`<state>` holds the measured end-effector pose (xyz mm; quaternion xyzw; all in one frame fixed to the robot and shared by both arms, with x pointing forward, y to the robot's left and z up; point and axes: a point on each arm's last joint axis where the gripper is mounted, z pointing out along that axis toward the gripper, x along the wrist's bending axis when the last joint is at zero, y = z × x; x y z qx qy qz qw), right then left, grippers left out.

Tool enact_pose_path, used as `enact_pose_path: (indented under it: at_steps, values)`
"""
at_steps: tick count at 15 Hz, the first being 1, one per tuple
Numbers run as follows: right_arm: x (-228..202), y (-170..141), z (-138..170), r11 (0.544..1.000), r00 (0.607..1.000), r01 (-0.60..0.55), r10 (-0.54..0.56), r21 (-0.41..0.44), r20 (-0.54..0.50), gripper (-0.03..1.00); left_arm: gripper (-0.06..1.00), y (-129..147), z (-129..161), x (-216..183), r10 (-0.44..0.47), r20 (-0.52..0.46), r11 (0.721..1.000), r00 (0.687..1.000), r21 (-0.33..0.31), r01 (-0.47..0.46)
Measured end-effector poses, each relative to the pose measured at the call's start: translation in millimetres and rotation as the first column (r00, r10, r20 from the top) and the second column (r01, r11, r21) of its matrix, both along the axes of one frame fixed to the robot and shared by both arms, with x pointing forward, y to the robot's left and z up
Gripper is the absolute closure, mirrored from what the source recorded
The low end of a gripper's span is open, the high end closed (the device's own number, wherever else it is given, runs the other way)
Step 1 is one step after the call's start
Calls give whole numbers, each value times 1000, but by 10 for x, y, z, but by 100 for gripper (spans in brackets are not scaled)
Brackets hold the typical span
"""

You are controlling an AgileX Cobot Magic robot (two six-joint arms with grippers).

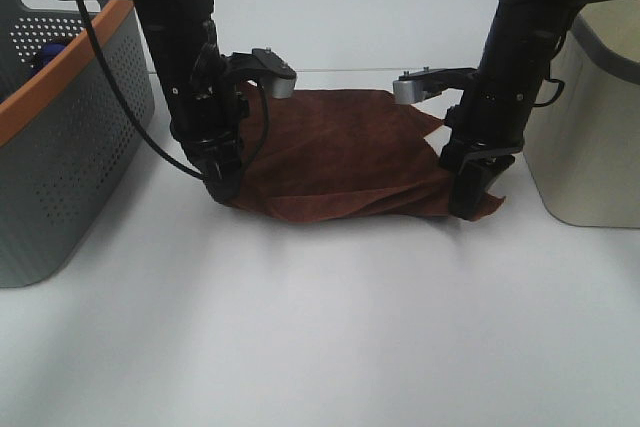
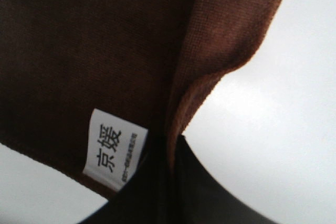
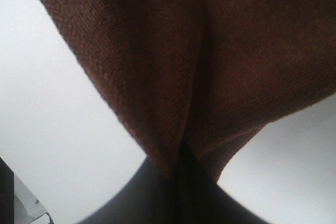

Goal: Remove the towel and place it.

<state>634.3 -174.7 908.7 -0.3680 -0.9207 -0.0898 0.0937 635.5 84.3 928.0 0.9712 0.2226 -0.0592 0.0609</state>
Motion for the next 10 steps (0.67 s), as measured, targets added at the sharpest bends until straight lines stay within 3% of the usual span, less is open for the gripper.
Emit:
enact_pose_path:
  at_steps: [3, 7, 10]
  values:
    - [-84, -26, -37, 997, 996, 72, -73, -19, -45, 94, 94, 22, -62, -71, 23, -39, 1000, 999, 5, -23]
    - [-243, -63, -184, 995, 989, 87, -91, -42, -117, 88, 94, 232, -96, -202, -44, -63, 997, 997, 68, 48]
    - [-253, -57, -192, 989, 981, 138, -143, -46, -133, 74, 94, 285, -199, -283, -124, -102, 989, 987, 72, 132]
